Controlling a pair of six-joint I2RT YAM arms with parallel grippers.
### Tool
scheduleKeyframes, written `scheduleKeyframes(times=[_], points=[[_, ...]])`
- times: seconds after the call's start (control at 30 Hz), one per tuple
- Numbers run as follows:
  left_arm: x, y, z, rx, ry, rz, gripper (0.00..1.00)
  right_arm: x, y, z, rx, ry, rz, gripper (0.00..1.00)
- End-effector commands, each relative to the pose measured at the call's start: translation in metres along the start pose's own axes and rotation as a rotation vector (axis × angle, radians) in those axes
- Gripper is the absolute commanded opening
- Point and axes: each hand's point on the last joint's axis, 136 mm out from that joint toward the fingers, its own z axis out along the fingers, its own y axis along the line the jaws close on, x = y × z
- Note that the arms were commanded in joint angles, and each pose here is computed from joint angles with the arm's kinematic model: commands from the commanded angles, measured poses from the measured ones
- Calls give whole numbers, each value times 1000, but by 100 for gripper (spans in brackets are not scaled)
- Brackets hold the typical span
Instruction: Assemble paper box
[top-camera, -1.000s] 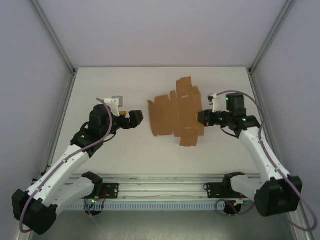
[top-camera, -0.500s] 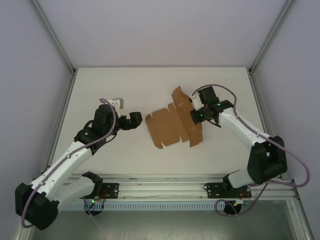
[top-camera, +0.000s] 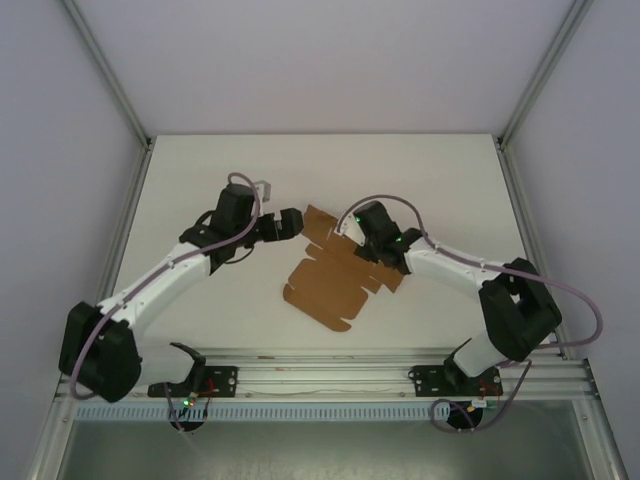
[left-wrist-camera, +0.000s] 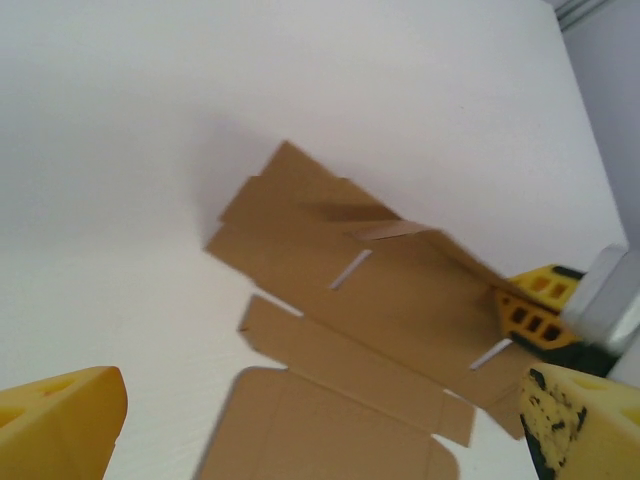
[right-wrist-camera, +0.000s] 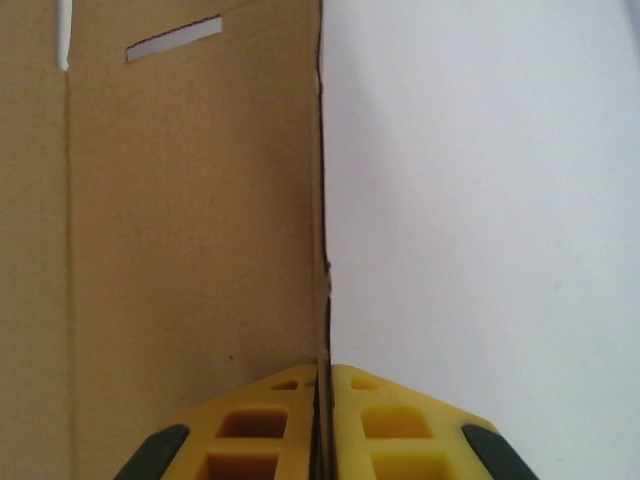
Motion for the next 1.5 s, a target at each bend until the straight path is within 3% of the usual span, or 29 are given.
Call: scheduleKeyframes(times=[0.0,0.2,0.5,0.67,1.07,1.33,1.47], points=[[-17,-32,10,137,21,-22,100,-22,-16,-1,167,-91,-84,11],[-15,-53,40,258,118,-94,98,-42,-15,-16,194,-228,-87,7],[-4,-65,65,333,217,-123,78,-46,-9,-22,204,-257,-127,6],[-1,-69,67,359,238,-126,60,-47,-5,-24,189,-267,-169,4],[-6,-80,65,404,227,-85,61,-53,-3,-25,174,-290,-166,4],[-9,-88,67,485,197,-137,61,-57,-1,-26,161,-310,-158,3],[1,-67,63,386,188,-107,65,-55,-6,-26,193,-298,-154,3]])
